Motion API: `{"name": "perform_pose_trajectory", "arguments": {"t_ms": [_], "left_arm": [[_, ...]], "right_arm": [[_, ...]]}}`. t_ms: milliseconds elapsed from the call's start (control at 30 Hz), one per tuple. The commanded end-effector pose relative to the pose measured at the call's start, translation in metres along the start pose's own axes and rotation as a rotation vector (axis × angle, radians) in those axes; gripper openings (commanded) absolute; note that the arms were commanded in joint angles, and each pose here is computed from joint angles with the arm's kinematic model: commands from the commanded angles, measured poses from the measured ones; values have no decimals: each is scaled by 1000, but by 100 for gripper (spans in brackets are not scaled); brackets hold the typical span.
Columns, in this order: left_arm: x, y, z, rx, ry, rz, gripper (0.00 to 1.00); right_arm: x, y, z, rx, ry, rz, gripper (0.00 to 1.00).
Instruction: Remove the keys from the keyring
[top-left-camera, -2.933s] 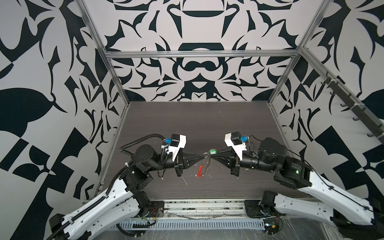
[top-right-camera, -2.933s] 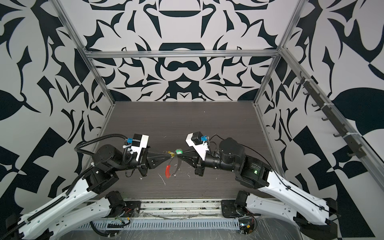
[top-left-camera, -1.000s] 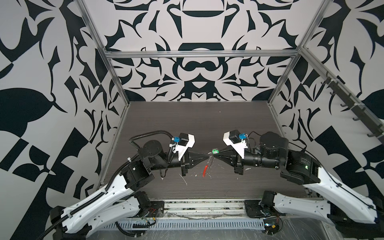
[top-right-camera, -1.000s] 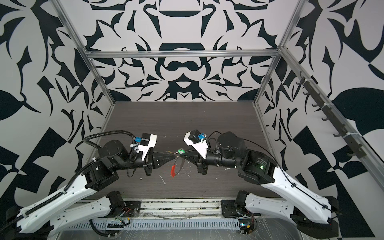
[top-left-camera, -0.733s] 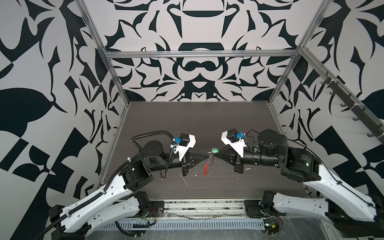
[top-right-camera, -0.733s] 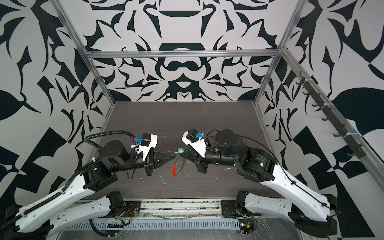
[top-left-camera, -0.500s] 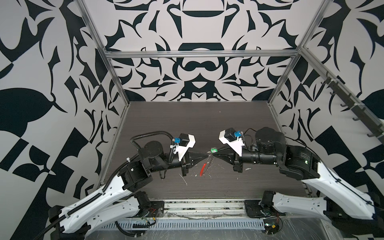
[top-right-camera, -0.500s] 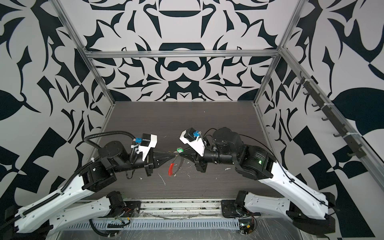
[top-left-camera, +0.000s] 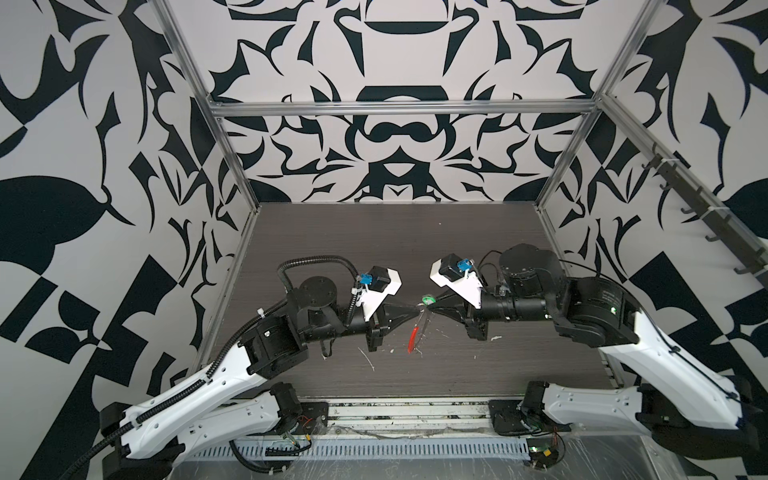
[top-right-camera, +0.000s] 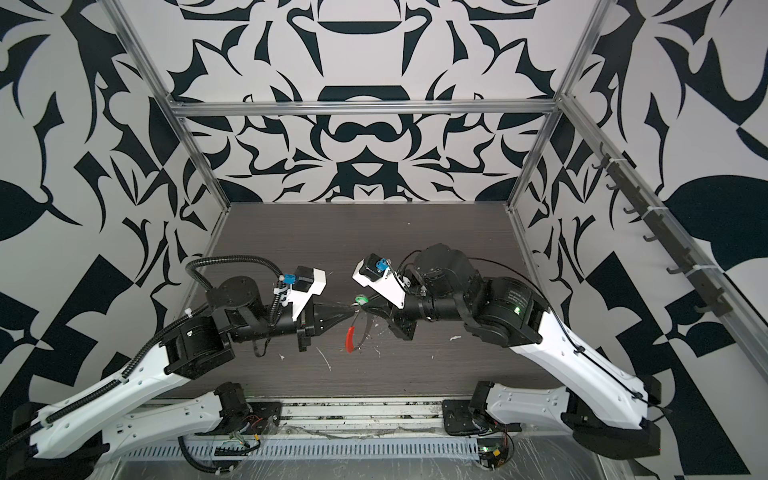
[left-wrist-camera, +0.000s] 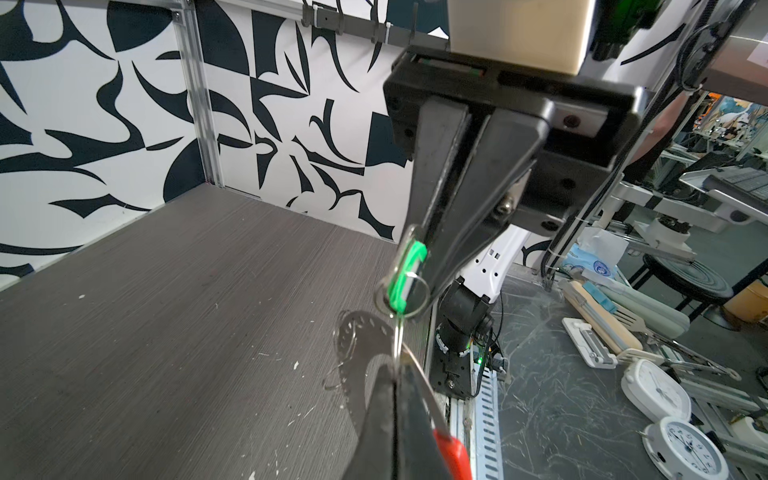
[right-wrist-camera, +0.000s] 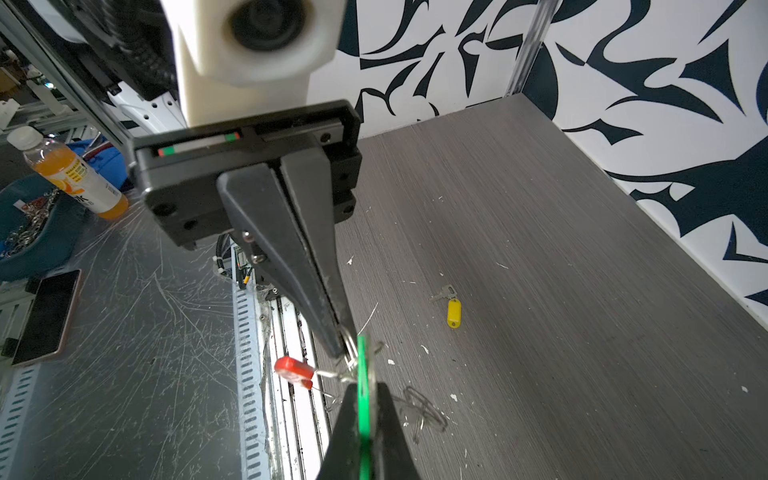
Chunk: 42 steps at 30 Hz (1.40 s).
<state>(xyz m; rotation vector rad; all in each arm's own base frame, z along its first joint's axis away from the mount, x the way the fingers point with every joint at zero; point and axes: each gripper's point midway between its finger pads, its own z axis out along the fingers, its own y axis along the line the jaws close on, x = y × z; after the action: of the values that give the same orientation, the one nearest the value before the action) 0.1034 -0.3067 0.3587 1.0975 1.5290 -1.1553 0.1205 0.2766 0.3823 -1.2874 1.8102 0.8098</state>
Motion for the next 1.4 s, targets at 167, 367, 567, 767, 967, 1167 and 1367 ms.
{"name": "perform_pose_trajectory", "arguments": {"t_ms": [167, 367, 567, 767, 967, 1167, 1367], "left_arm": [[65, 14, 10, -68, 256, -38, 0], [54, 18, 6, -101, 209, -32, 0], [42, 16, 8, -94, 160, -49, 0], [36, 11, 8, -71, 128, -57, 0], [31, 9, 6, -66, 108, -65, 18], [25, 7, 2, -58, 84, -68, 30], [22, 6, -7, -73, 60, -79, 36]], "right_arm": [[-80, 10, -27, -15, -271, -95, 0], [-77, 9, -23, 0, -264, -91, 0], [-72, 7, -22, 14, -286, -75, 0], [-66, 3, -21, 43, -295, -61, 0], [-62, 2, -22, 49, -302, -55, 0], [-58, 1, -23, 54, -302, -51, 0], [-55, 0, -26, 66, -314, -44, 0]]}}
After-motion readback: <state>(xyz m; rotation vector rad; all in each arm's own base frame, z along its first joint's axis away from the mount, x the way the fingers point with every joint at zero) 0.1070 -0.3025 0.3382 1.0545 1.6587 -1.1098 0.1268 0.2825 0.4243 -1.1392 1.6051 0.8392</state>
